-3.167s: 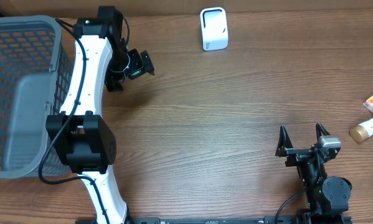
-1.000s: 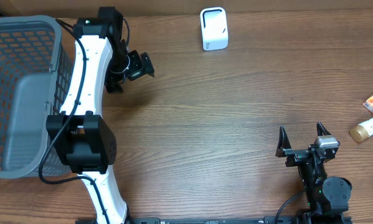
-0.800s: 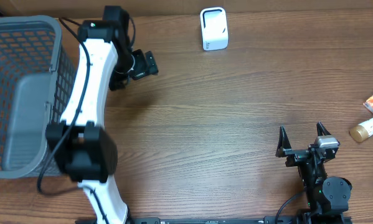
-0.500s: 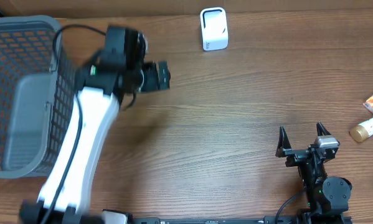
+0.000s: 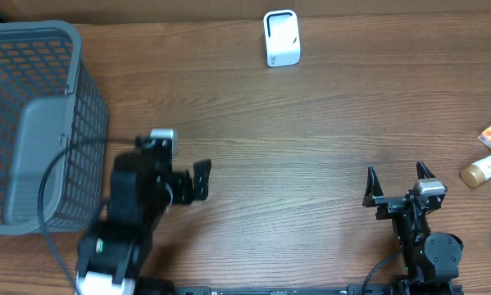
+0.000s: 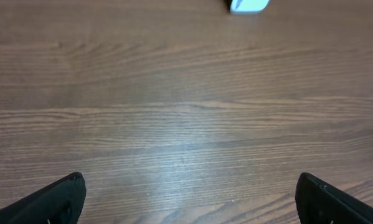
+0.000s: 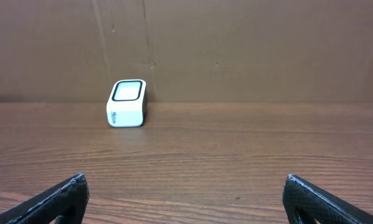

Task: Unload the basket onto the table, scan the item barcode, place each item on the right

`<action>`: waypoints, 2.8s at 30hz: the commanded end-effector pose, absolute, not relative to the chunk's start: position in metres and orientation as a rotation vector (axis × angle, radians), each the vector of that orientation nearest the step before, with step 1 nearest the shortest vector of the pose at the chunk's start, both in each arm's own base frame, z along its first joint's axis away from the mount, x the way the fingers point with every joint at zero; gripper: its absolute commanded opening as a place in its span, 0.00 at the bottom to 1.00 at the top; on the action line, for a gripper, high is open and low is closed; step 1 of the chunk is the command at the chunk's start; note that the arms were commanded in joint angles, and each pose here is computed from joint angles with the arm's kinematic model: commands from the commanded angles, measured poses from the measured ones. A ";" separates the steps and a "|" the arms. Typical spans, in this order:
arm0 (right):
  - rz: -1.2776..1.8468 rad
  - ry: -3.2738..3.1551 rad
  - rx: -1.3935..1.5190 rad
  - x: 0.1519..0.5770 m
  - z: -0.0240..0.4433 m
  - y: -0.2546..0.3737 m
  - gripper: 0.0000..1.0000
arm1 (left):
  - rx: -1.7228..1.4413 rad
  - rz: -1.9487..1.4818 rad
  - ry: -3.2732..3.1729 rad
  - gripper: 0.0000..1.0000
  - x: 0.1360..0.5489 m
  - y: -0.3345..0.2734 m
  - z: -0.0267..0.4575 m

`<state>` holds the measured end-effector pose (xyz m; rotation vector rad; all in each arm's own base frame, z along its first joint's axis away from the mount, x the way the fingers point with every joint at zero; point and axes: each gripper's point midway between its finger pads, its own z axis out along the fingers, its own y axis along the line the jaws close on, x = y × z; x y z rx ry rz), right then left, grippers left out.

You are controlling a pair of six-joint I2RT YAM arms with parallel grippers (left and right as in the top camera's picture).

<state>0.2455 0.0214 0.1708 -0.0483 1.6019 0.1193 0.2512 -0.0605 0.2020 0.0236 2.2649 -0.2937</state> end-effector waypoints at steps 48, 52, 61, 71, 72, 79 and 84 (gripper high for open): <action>0.128 1.594 -0.047 0.245 0.170 0.023 1.00 | -0.107 -0.165 1.514 1.00 0.246 0.000 0.188; 0.128 1.594 -0.047 0.245 0.170 0.023 1.00 | -0.114 -0.166 1.562 1.00 0.246 0.000 0.176; 0.128 1.594 -0.047 0.245 0.170 0.023 1.00 | -0.140 -0.129 1.638 1.00 0.246 0.006 0.157; 0.128 1.594 -0.047 0.245 0.170 0.023 1.00 | -0.042 0.002 1.646 1.00 0.246 0.011 0.156; 0.128 1.594 -0.047 0.245 0.170 0.023 1.00 | -0.045 0.005 1.647 1.00 0.246 0.011 0.156; 0.128 1.594 -0.047 0.245 0.170 0.023 1.00 | -0.050 0.012 1.647 1.00 0.246 0.012 0.156; 0.128 1.594 -0.047 0.245 0.170 0.023 1.00 | -0.038 0.007 1.647 1.00 0.246 0.011 0.156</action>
